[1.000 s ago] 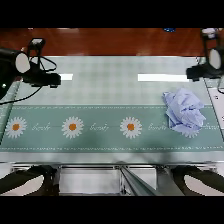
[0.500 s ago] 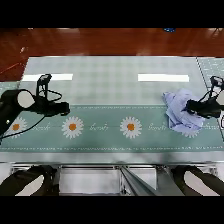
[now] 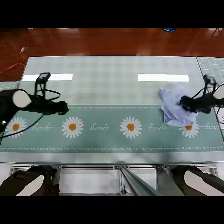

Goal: Fold the shirts.

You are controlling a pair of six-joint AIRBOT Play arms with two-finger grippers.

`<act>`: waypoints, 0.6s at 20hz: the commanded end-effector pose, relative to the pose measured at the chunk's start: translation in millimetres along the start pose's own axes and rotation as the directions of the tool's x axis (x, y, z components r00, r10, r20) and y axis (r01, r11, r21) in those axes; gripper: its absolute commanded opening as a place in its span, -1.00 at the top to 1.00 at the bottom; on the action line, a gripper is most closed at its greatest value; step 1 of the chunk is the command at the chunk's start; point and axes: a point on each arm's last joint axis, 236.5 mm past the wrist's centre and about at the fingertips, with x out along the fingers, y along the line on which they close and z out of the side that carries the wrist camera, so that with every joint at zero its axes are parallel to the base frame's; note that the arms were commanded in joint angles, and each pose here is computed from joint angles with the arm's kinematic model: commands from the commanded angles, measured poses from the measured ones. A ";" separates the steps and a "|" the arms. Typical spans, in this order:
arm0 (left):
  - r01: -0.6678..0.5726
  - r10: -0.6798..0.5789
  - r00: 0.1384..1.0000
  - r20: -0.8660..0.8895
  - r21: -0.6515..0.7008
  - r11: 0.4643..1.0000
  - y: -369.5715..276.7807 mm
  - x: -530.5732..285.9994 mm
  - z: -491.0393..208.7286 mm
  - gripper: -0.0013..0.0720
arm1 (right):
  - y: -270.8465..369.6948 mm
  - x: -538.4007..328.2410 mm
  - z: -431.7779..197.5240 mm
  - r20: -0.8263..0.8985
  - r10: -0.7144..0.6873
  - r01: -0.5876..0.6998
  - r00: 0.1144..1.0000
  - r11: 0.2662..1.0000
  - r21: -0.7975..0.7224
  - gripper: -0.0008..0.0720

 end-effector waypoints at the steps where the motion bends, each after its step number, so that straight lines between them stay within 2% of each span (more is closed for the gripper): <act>1: -0.007 0.013 0.994 0.107 -0.050 0.999 20.2 -46.0 31.8 -0.42 | 32.2 -109.8 71.4 0.295 0.097 -0.075 0.951 0.993 -0.086 0.90; 3: 0.063 -0.039 0.976 0.216 -0.108 0.992 14.8 -76.5 46.4 -0.42 | 54.9 -192.0 100.2 0.471 0.178 -0.126 0.864 0.982 -0.139 0.90; 6: 0.096 -0.064 0.948 0.312 -0.089 0.991 2.8 -110.8 48.5 -0.42 | 88.6 -294.4 112.7 0.626 0.310 -0.199 0.716 0.950 -0.242 0.90; 10: 0.134 -0.101 0.914 0.393 -0.059 0.989 -12.5 -141.5 45.2 -0.42 | 129.5 -389.9 108.6 0.698 0.477 -0.277 0.535 0.879 -0.388 0.90; 12: 0.179 -0.149 0.913 0.380 -0.045 0.983 -26.7 -139.9 32.5 -0.42 | 160.9 -443.9 99.7 0.698 0.602 -0.303 0.389 0.799 -0.520 0.90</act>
